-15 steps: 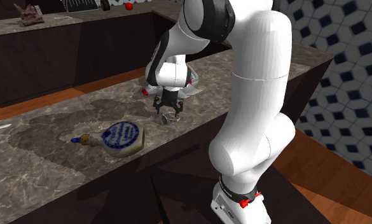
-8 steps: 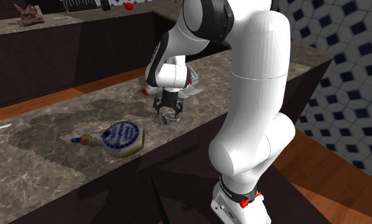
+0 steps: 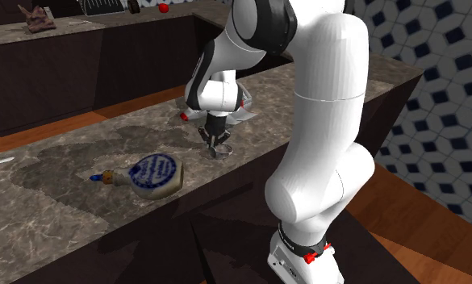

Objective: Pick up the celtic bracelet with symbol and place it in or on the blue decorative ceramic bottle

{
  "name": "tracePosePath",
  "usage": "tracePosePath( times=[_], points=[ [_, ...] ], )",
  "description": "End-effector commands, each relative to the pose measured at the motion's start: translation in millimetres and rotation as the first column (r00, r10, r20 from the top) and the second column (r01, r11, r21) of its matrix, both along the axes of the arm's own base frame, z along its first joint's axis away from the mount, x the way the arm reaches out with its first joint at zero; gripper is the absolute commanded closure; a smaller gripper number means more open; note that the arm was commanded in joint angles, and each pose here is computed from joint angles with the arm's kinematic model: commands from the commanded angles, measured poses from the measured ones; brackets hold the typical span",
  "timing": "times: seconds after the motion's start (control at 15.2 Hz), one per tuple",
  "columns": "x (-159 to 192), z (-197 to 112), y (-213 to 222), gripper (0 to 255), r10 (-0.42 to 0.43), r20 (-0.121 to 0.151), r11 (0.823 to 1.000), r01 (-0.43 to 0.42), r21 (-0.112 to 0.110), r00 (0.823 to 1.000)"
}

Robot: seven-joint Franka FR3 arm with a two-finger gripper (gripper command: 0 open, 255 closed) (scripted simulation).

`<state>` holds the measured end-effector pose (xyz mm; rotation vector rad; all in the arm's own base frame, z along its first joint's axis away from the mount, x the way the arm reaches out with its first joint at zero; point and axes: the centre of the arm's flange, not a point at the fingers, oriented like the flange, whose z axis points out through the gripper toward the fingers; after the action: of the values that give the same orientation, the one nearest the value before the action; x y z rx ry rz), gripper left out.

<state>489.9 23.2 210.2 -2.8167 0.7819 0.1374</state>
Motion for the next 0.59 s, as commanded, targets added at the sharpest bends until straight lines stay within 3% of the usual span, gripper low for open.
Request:
tracePosePath(
  times=[0.0, 0.26, 0.33, 0.4, 0.46, 0.53],
  points=[
    [-0.1, -1.1, 1.7, 255, 0.004, -0.001, 1.000, -0.004, 0.000, 1.000],
    [0.2, 6.9, 2.0, 255, 0.003, -0.001, 1.000, -0.003, 0.001, 1.000],
    [0.2, 6.9, 2.0, 0, 0.003, -0.001, 1.000, -0.003, 0.001, 1.000],
    [-4.9, 10.0, -10.9, 0, -0.180, -0.057, 0.984, 0.181, 0.002, 0.982],
    [-12.2, 13.5, -22.6, 0, -0.357, -0.112, 0.934, 0.358, -0.006, 0.927],
    [-21.3, 17.3, -32.8, 0, -0.520, -0.163, 0.852, 0.523, -0.025, 0.839]
  ],
)
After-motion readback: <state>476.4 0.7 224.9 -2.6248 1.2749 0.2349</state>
